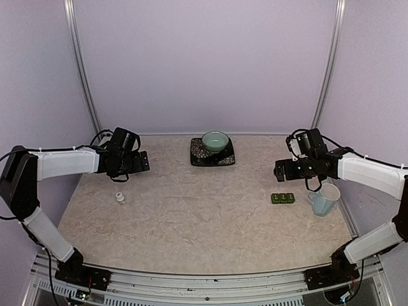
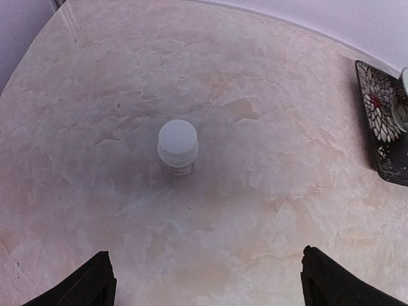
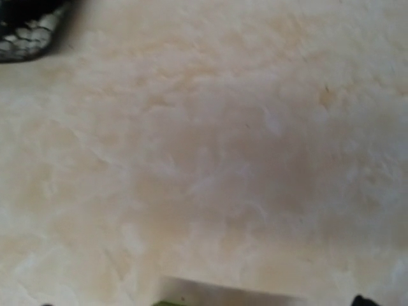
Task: Sort the pills into containers
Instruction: Position the pill container at the center of the board.
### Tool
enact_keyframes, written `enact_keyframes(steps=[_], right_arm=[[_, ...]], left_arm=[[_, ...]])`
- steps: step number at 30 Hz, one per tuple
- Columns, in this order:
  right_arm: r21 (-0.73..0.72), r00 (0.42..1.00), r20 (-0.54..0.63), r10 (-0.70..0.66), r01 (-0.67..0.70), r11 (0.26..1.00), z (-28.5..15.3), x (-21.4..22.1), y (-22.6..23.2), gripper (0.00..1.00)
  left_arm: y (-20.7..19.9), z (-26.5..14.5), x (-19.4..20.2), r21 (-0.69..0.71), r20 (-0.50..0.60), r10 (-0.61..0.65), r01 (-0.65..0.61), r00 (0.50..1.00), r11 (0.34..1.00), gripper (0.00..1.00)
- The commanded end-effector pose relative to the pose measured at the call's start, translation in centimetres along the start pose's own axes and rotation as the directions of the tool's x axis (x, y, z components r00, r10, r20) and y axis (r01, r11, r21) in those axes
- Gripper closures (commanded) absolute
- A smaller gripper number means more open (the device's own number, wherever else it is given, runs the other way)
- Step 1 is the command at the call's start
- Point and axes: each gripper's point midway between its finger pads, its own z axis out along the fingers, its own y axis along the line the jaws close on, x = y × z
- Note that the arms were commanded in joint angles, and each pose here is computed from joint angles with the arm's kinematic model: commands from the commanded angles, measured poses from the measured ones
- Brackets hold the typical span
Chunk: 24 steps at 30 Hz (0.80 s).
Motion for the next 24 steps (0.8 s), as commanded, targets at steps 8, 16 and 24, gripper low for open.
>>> enact_keyframes(steps=[8,16,24], right_arm=[[0.093,0.982,-0.169,0.084,-0.069,0.993,2.8,6.0,-0.1,0.00],[0.266,0.961,-0.247,0.126,-0.057,0.962,4.3,8.2,-0.6,0.00],[0.258,0.957,-0.230,0.180,-0.118,0.959,4.7,8.2,-0.1,0.00]], left_arm=[[-4.7,-4.1,-0.6,0.105,0.092,0.035,-0.045,0.995,0.993,0.01],[-6.4,-4.3,0.1,0.138,0.096,0.060,-0.073,0.994,0.988,0.01],[-6.0,-4.0,1.0,0.126,0.087,0.077,-0.087,0.993,0.988,0.01]])
